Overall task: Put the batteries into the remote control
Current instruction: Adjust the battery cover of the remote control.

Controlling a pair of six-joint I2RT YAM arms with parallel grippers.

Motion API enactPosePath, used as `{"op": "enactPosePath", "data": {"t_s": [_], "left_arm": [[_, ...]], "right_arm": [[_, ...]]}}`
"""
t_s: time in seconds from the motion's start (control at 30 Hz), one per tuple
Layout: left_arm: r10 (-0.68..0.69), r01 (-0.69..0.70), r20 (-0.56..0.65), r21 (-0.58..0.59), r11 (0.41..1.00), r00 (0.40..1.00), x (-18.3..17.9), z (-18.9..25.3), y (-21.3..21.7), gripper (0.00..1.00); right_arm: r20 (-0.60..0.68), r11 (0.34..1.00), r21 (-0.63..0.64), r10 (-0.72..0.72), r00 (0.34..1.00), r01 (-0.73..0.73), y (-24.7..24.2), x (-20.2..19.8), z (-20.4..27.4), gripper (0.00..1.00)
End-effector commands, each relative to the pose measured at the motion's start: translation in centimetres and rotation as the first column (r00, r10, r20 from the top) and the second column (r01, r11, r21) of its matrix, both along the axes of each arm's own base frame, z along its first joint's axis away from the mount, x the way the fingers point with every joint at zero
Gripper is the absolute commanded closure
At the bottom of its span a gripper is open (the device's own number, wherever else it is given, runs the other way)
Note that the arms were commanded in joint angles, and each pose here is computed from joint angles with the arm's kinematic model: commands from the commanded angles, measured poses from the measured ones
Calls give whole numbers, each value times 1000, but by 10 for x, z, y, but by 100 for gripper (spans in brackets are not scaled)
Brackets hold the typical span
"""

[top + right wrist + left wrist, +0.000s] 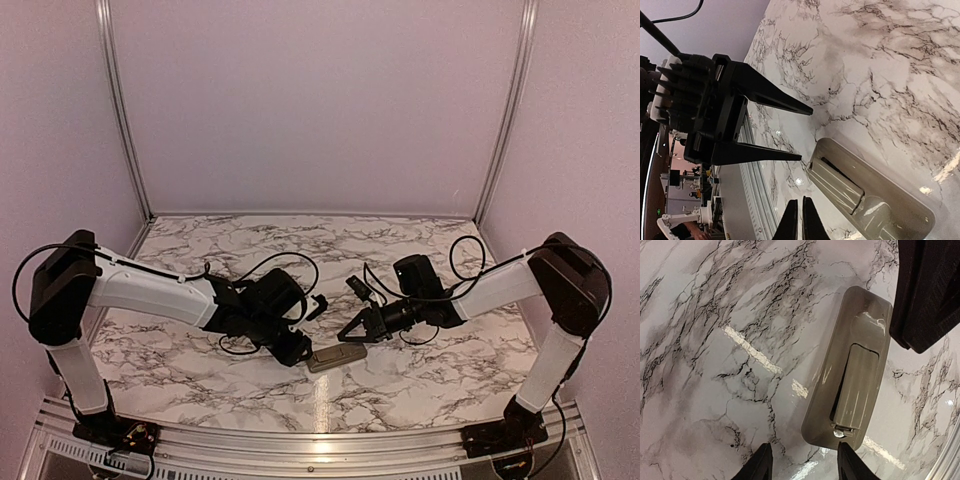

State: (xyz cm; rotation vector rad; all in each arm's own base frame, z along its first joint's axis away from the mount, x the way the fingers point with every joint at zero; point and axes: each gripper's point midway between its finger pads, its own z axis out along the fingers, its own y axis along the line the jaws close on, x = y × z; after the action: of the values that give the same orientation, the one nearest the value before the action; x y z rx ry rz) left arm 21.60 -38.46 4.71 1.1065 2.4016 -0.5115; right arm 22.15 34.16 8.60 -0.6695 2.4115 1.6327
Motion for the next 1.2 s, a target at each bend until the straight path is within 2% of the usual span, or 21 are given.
{"op": "enactPosePath", "data": {"t_s": [0.0,1.17], "left_arm": [[-32,33,8,-22,999,999,1,4,-13,54],[-72,72,-15,22,997,997,-2,-9,-13,54]], "right_arm": [[-8,1000,-3,7,1000,-7,3,-2,-5,96],[-17,1000,-1,13,1000,-13,4,-2,-7,97]]}}
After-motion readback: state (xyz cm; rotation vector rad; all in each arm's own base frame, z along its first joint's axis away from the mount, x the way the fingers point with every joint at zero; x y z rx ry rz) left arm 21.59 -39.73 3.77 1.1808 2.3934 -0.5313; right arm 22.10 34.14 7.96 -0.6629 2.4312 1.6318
